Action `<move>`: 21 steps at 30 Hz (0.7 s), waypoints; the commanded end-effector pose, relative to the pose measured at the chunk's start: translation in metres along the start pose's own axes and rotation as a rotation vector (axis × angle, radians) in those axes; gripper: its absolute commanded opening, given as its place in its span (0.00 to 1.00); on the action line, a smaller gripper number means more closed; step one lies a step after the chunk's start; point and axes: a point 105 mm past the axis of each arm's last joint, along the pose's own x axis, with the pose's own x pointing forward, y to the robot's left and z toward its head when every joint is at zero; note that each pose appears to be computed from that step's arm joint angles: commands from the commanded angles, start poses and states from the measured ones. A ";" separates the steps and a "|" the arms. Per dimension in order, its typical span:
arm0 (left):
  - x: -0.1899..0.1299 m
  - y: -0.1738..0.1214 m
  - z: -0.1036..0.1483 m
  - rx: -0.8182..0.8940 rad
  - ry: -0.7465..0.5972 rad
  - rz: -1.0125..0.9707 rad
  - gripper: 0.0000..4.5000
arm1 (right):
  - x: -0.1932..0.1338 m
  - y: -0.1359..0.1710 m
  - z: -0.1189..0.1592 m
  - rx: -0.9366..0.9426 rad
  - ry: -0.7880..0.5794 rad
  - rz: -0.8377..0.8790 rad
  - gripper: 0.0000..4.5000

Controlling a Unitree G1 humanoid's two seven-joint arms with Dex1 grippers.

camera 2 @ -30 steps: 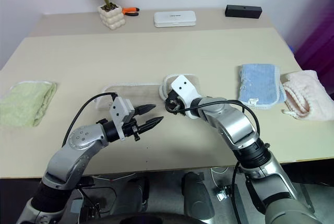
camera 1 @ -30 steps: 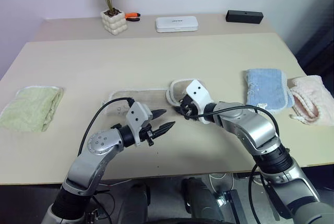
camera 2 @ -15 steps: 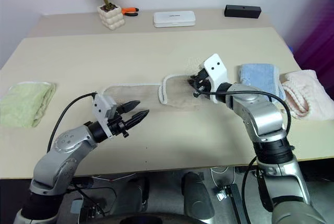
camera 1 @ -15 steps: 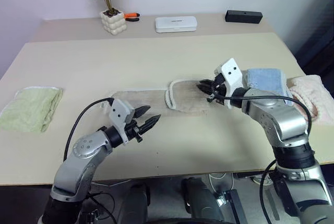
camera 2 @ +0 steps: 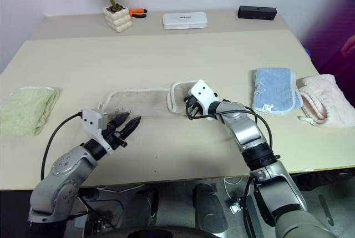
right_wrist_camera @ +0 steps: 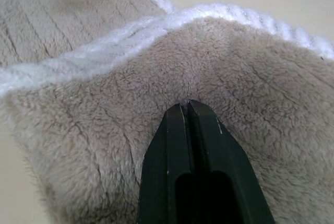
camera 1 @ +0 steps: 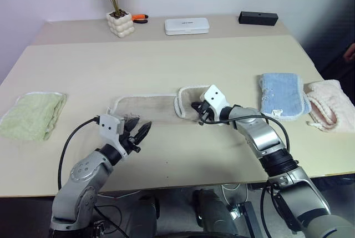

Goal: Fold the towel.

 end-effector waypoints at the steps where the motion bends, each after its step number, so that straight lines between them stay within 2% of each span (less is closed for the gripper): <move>1: -0.013 0.004 0.011 -0.135 -0.046 0.073 0.72 | -0.021 -0.017 0.050 -0.101 -0.150 0.003 0.31; 3: -0.018 0.001 0.007 -0.224 -0.032 0.087 0.93 | -0.028 -0.014 0.066 -0.160 -0.183 0.046 0.53; 4: -0.022 -0.002 0.002 -0.288 -0.011 0.096 1.00 | -0.032 -0.009 0.074 -0.205 -0.200 0.081 0.62; 7: -0.028 -0.001 -0.006 -0.438 0.005 0.153 1.00 | -0.039 0.005 0.088 -0.293 -0.226 0.161 0.98; 11: -0.026 0.026 -0.016 -0.680 -0.012 0.364 1.00 | -0.038 0.024 0.097 -0.341 -0.261 0.221 0.99; 18: 0.012 0.043 0.006 -0.804 -0.012 0.411 1.00 | -0.033 0.070 0.097 -0.397 -0.289 0.340 0.99; 21: 0.022 0.050 0.010 -0.844 -0.022 0.426 1.00 | -0.033 0.077 0.096 -0.390 -0.294 0.348 0.99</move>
